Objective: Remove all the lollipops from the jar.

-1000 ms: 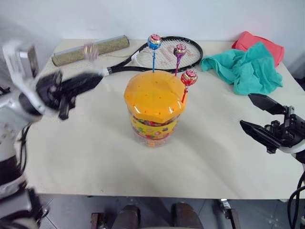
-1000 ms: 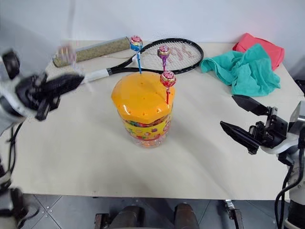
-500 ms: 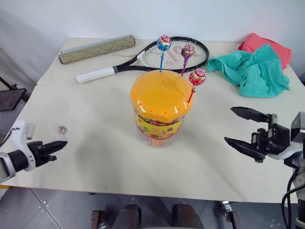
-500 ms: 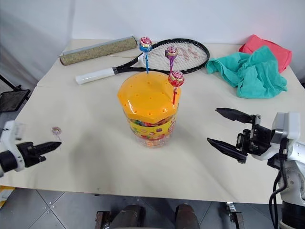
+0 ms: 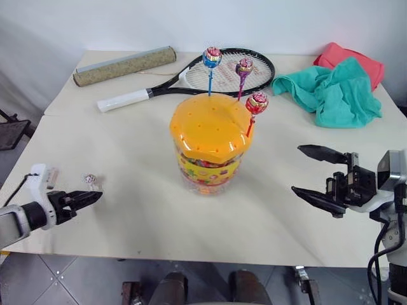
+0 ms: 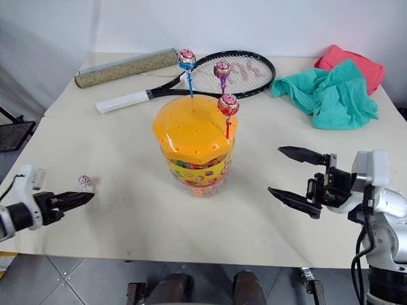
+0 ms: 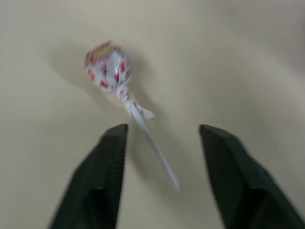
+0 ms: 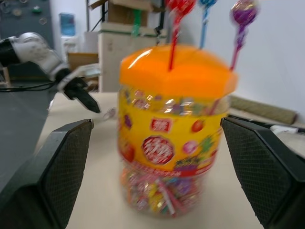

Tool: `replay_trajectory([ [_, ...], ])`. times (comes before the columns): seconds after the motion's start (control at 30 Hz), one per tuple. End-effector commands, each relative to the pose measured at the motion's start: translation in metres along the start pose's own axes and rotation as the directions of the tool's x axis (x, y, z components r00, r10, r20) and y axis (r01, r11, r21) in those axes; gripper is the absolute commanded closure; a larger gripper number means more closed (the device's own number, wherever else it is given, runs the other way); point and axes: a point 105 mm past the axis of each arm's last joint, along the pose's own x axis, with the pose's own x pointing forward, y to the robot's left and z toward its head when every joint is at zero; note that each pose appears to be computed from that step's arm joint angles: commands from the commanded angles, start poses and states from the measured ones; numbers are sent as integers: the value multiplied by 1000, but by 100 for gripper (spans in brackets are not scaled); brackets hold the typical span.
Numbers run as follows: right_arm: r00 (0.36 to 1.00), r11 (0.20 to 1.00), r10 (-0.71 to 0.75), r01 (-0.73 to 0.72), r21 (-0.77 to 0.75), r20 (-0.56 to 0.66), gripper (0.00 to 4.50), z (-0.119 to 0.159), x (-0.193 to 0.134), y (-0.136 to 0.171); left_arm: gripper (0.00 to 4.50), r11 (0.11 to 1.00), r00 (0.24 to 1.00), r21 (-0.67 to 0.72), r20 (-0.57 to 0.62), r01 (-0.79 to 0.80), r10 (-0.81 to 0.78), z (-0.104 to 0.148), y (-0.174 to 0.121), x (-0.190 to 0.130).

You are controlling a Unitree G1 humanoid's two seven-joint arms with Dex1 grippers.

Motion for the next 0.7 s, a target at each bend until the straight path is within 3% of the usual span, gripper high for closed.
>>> replay_trajectory([
  [0.03,999,997,-15,18,-76,47,0,31,2,-1,192,949,948,261,215,176,-235,57,-21,-38],
  [0.13,996,992,-32,42,-116,88,0,48,4,-3,192,860,890,432,227,272,-395,91,-41,-34],
  [0.33,989,973,-96,118,-199,116,0,66,3,-11,192,580,683,671,149,462,-715,141,-116,28],
  [0.43,986,956,-150,163,-243,69,0,69,-9,-18,138,472,584,737,131,483,-801,165,-148,62],
  [0.57,980,944,-196,196,-267,24,0,69,-22,-20,17,350,460,730,54,588,-886,172,-182,88],
  [0.63,976,940,-218,213,-265,14,0,67,-28,-18,1,282,410,712,-8,643,-912,169,-196,96],
  [0.7,973,939,-229,224,-261,11,0,66,-30,-17,1,278,392,704,-1,654,-920,174,-204,102],
])
